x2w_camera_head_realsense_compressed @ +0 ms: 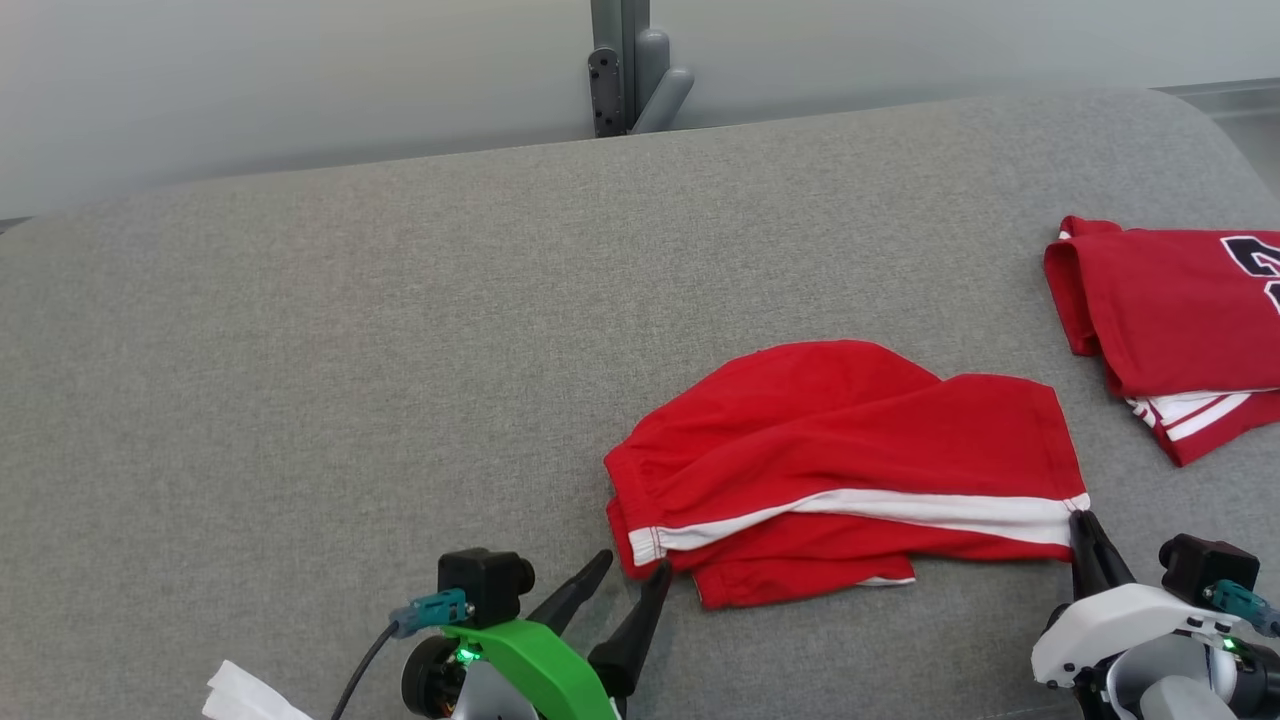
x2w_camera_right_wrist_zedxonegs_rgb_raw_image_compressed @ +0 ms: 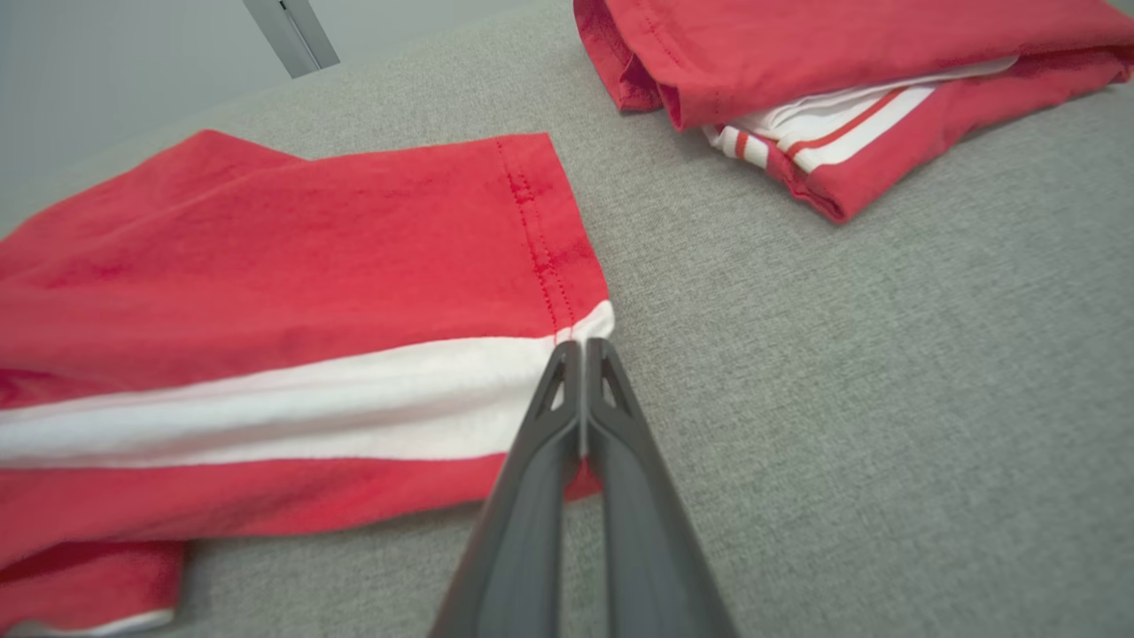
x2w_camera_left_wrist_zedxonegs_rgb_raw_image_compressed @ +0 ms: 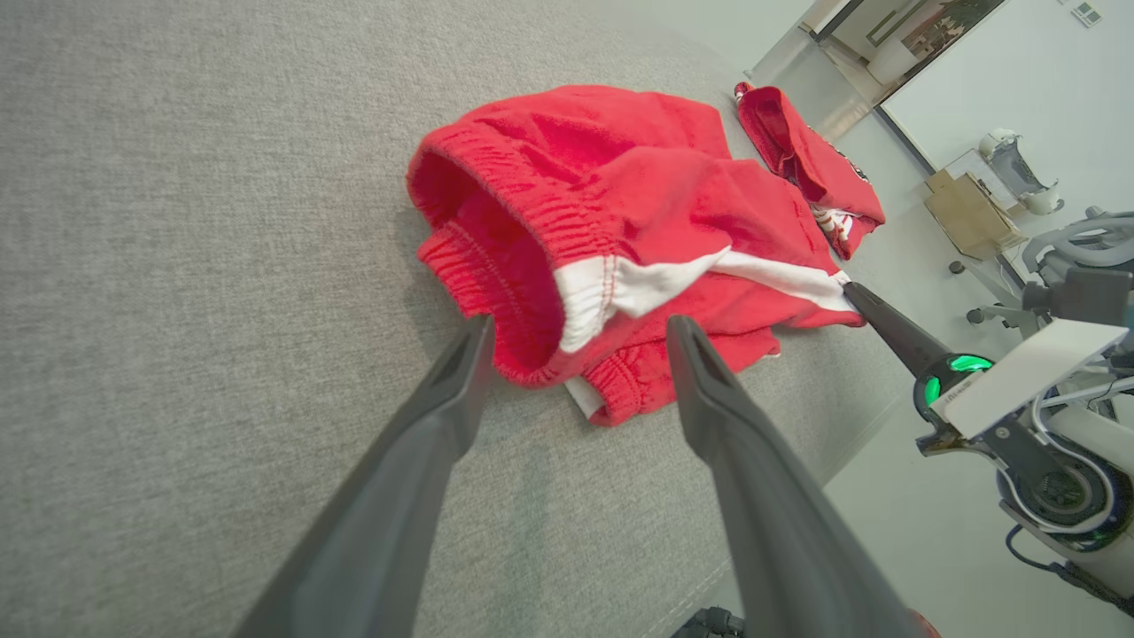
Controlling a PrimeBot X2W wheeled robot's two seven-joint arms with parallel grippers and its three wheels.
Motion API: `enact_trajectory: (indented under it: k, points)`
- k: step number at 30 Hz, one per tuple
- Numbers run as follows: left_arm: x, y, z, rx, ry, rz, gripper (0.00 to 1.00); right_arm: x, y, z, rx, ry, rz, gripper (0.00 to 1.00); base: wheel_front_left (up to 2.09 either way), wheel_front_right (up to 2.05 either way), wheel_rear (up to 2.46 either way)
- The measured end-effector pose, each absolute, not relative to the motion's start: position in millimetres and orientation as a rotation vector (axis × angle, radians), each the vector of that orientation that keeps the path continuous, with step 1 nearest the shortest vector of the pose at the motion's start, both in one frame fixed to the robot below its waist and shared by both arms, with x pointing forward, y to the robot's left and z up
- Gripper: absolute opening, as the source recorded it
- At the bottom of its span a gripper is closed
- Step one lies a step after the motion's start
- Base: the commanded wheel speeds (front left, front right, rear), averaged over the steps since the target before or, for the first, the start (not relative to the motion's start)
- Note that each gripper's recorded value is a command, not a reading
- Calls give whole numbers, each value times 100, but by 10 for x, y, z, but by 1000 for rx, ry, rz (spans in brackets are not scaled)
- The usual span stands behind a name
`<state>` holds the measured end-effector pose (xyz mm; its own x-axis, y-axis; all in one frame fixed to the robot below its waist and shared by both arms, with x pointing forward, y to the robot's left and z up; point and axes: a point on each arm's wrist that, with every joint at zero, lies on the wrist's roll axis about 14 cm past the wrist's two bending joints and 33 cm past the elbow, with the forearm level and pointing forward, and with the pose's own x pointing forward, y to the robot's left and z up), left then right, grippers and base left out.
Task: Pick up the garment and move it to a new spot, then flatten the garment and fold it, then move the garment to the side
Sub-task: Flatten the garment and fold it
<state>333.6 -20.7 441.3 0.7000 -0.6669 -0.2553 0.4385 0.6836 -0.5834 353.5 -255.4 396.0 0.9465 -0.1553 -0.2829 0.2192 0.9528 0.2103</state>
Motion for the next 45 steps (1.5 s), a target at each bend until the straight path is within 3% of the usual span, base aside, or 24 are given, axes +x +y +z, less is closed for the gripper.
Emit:
enact_trajectory:
  k: [1,2,3,4,5,6,15,23,33,40,45]
  points:
    - [3329,-204,4398,-515,490,-647,100,3539,-2553,3960,241,267,-191,0,0,0,0]
    - [3326,-198,4385,-522,501,-644,76,3545,-2551,3961,240,267,-189,0,0,0,0]
    - [3325,-196,4380,-541,512,-639,46,3552,-2542,3961,237,268,-185,0,0,0,0]
    - [3336,-192,4387,-553,512,-635,33,3559,-2530,3959,235,269,-180,0,0,0,0]
    - [3345,-192,4386,-552,515,-635,7,3565,-2517,3958,233,270,-174,0,0,0,0]
    - [3352,-191,4379,-548,520,-637,0,3570,-2510,3960,233,270,-171,0,0,0,0]
    - [3330,-275,4367,-578,556,-657,0,3595,-2517,4036,218,250,-157,0,0,0,0]
    - [3414,-295,4711,-617,418,-687,0,3710,-2586,4397,222,134,-142,0,0,0,0]
    - [3904,-147,6178,-636,114,-844,0,4236,-2621,6219,255,-257,55,0,0,0,0]
    - [3969,-116,7176,-547,-34,-975,0,4210,-2639,7242,272,-364,174,0,0,0,0]
    - [4015,-131,7495,-522,-32,-1009,0,4211,-2665,7643,247,-384,212,0,0,0,0]
